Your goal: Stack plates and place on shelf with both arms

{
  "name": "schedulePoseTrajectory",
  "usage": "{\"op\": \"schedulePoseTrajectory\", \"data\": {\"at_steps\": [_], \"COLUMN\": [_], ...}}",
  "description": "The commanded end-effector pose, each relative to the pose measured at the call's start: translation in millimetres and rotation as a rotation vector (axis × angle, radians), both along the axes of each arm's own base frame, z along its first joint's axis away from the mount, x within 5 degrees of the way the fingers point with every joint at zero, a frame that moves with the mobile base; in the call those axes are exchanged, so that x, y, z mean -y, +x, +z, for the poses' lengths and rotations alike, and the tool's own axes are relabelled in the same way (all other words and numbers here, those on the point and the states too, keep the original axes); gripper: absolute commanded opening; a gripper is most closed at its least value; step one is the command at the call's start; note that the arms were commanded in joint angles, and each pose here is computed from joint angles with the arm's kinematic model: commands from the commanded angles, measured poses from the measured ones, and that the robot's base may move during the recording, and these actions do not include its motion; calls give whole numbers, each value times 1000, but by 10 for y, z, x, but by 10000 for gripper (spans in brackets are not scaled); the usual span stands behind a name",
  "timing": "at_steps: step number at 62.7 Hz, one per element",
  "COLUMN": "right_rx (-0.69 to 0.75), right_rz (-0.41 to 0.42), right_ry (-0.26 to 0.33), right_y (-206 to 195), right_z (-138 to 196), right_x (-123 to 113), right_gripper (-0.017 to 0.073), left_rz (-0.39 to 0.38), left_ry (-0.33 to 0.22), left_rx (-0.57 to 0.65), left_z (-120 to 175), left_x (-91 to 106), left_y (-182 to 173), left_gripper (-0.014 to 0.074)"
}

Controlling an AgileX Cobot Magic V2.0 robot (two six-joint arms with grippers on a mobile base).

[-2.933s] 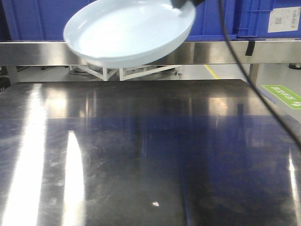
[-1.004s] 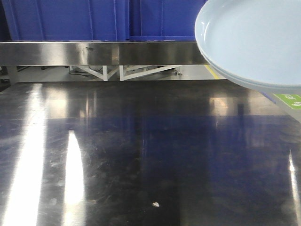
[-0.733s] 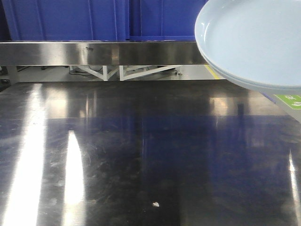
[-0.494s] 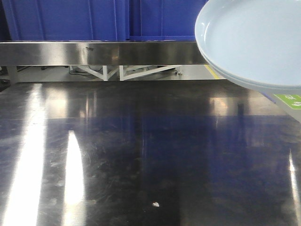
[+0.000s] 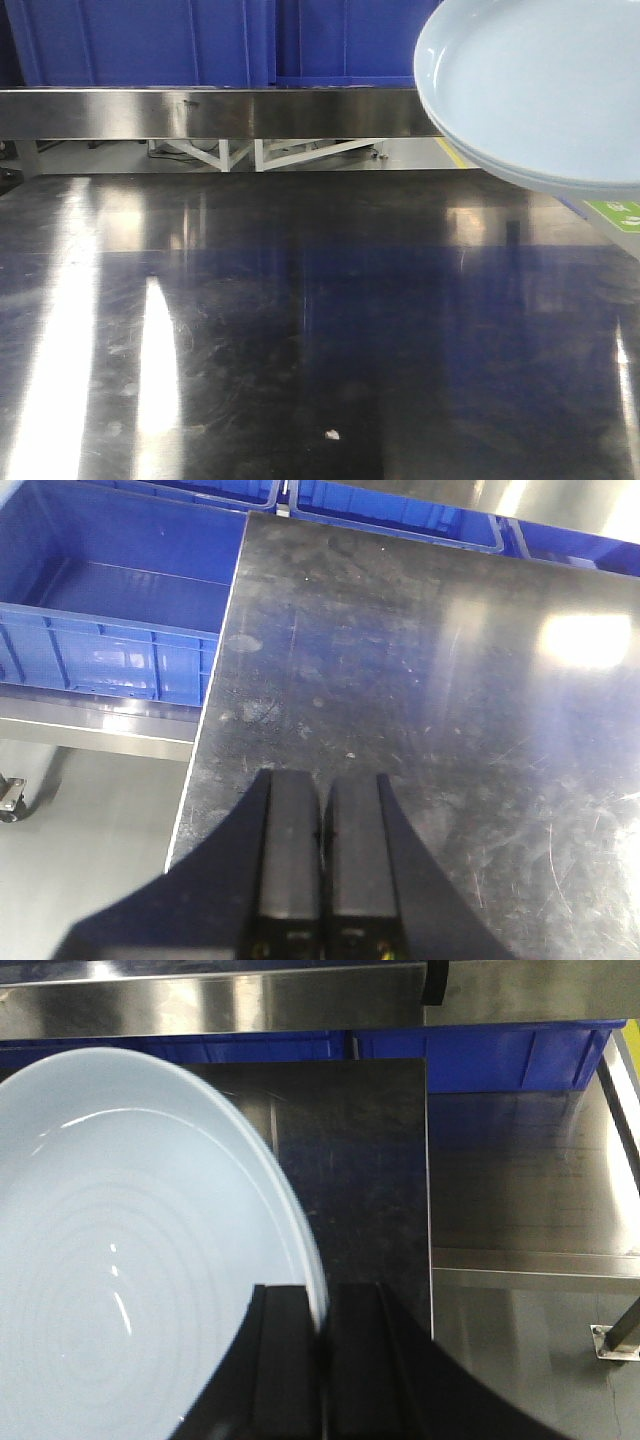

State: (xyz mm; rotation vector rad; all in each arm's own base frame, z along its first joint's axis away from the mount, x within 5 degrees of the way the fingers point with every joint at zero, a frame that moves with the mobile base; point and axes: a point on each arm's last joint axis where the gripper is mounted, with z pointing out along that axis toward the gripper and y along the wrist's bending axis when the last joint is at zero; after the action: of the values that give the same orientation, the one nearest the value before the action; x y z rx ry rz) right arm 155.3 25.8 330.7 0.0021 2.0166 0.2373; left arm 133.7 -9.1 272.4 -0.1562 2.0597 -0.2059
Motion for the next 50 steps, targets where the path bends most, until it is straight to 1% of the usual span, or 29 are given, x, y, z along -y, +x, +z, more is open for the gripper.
{"op": "schedulePoseTrajectory", "data": {"at_steps": [1, 50], "right_rx": [121, 121], "right_rz": [-14, -14], "right_ry": [20, 20], "right_y": [24, 24], "right_z": [178, 178], "right_x": [12, 12], "right_gripper": [56, 56], "left_rz": [7, 9], "left_ry": [-13, -12], "left_rx": [106, 106], "left_z": [158, 158], "left_x": [3, 0], "left_y": [39, 40], "left_gripper": [90, 90]}}
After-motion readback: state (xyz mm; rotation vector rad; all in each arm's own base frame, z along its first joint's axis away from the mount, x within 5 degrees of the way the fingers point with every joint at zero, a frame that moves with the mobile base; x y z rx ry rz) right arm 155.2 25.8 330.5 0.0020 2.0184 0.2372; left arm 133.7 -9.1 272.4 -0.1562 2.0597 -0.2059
